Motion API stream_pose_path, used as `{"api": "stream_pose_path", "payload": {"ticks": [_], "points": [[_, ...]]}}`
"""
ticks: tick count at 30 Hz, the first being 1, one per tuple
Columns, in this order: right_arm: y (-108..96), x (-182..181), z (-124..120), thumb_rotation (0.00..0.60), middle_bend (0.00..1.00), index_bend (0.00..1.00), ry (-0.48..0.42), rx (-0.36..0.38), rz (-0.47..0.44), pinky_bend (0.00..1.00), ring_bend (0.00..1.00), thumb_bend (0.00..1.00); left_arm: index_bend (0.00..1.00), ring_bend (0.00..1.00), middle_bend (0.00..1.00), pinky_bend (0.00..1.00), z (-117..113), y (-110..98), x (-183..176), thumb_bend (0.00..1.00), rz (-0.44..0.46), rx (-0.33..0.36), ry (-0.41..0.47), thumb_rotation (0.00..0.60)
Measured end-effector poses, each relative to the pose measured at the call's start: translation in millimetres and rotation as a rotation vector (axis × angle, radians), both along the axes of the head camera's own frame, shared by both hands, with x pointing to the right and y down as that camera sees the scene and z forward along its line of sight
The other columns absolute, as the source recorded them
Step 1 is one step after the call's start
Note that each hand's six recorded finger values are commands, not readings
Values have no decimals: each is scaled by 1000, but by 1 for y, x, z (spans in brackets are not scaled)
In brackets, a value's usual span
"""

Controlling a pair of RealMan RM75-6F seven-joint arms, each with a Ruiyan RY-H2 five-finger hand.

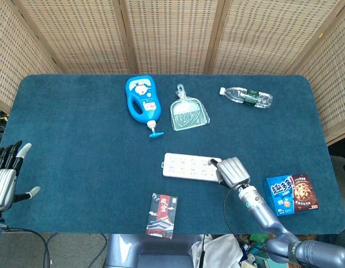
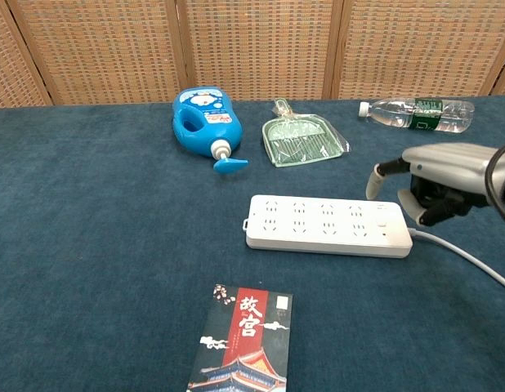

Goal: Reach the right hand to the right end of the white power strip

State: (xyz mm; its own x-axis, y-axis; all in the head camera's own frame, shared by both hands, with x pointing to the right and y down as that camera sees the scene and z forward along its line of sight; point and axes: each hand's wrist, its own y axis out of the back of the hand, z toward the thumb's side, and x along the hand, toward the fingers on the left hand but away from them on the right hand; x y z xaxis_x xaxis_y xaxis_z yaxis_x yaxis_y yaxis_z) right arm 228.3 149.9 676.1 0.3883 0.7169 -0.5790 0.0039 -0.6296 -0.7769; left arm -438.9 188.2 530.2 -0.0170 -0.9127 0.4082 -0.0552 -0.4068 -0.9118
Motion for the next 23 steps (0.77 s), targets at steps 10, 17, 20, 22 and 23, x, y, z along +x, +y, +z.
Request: {"api": "stream_pose_path", "payload": {"ticks": [10, 17, 20, 22, 23], "points": [[-25, 34, -94, 600, 471, 157, -281, 304, 166, 465, 326, 82, 0, 0, 0, 0, -3, 2, 1, 81, 10, 1, 16, 600], [8, 90, -119, 600, 0, 0, -282, 375, 207, 0, 0, 0, 0, 0, 0, 0, -3, 6, 6, 70, 48, -4, 23, 600], [27, 116, -115, 600, 0, 0, -173, 388, 222, 0, 0, 0, 0, 0, 0, 0, -3, 8, 7, 63, 61, -2, 25, 600], [42, 138, -116, 600, 0, 0, -105, 411, 251, 0, 0, 0, 0, 0, 0, 0, -3, 10, 8, 62, 67, 0, 27, 600], [47, 146, -117, 600, 0, 0, -82, 420, 259, 0, 0, 0, 0, 0, 0, 0, -4, 11, 8, 62, 71, 0, 29, 600]]}}
